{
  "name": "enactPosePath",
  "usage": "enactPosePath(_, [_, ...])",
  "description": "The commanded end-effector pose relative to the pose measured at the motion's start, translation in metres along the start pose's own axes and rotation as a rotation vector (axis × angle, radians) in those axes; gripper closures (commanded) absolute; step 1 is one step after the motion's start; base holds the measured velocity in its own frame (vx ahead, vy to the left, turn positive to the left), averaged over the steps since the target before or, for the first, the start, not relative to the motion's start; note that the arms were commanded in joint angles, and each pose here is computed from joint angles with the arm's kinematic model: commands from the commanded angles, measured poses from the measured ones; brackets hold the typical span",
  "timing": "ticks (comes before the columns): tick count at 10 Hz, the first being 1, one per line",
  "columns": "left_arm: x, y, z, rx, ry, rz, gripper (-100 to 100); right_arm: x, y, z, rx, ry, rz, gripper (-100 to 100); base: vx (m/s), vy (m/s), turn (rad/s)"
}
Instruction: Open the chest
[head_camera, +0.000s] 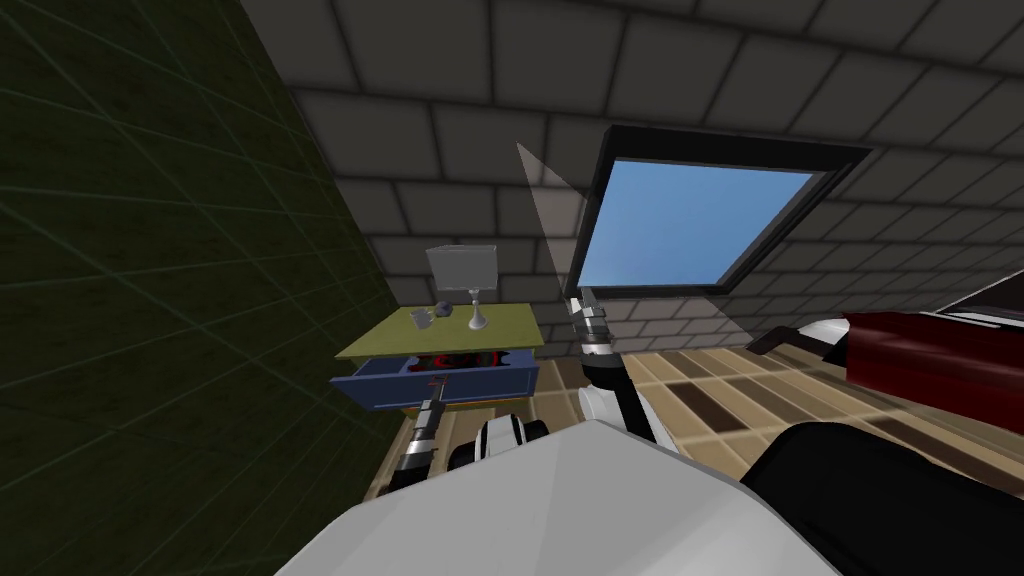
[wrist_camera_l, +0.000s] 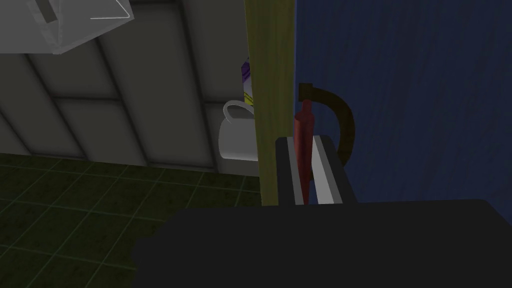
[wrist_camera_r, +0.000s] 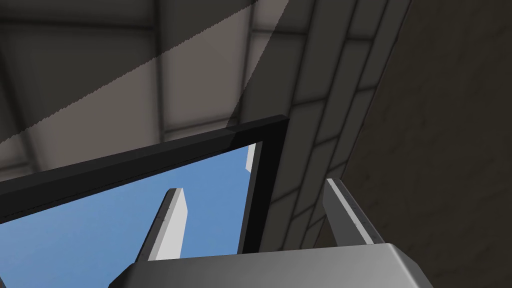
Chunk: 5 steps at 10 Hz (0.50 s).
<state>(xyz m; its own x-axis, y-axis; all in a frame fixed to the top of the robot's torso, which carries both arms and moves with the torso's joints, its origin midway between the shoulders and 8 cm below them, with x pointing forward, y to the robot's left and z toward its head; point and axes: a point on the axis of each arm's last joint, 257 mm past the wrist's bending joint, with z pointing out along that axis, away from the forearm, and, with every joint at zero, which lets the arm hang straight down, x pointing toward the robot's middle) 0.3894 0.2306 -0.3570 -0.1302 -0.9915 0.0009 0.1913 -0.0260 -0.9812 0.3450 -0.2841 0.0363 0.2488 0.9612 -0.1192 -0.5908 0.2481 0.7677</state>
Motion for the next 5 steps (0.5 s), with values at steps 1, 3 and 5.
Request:
enactPosePath(1, [0.023,0.003,-0.007,-0.009,0.017,-0.002,100,0.0,0.0,0.0,0.0,0.0,0.0,0,-0.053,0.076,0.113])
enactPosePath(3, [0.034,0.001,-0.01,-0.006,0.025,-0.003,100,0.0,0.0,0.0,0.0,0.0,0.0,0,-0.035,0.087,0.035])
enactPosePath(5, [0.057,-0.002,-0.014,0.001,0.039,-0.006,100,0.0,0.0,0.0,0.0,0.0,0.0,0,-0.046,0.126,0.069])
